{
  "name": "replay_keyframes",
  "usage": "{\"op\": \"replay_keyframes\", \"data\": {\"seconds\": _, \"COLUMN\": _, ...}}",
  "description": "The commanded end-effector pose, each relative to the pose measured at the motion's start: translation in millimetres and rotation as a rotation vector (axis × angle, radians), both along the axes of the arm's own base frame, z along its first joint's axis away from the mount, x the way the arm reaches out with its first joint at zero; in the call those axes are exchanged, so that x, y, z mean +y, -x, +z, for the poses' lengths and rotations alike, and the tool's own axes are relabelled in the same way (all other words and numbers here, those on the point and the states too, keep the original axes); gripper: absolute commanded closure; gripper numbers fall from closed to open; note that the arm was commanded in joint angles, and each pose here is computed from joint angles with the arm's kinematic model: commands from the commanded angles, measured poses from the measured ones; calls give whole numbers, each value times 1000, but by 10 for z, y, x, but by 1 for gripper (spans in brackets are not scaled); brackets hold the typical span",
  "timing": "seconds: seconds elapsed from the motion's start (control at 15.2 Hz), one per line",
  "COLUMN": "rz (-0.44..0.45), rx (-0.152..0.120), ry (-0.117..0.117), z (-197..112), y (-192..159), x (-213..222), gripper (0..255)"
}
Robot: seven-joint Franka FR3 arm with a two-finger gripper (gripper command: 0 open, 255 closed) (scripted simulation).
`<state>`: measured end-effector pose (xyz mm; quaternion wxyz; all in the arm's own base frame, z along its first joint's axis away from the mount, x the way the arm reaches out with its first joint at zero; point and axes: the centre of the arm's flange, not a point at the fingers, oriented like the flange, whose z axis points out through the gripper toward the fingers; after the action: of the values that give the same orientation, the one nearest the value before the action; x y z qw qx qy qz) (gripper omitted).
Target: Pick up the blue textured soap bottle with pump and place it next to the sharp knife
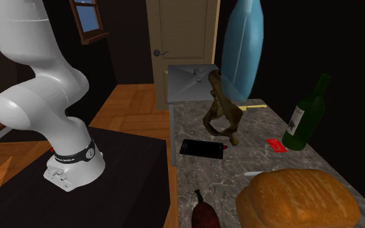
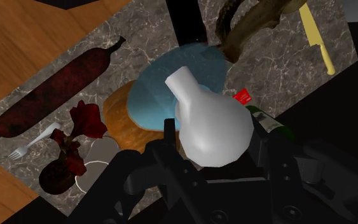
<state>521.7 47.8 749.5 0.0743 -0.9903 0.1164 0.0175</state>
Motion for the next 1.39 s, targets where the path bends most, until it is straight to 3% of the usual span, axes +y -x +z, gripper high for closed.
{"op": "replay_keyframes", "data": {"seconds": 0.0, "rz": 0, "rx": 0, "ry": 0, "z": 81, "y": -2, "x": 6, "gripper": 255}}
{"op": "replay_keyframes", "data": {"seconds": 1.32, "rz": 0, "rx": 0, "ry": 0, "z": -1043, "y": 587, "x": 2320, "gripper": 255}}
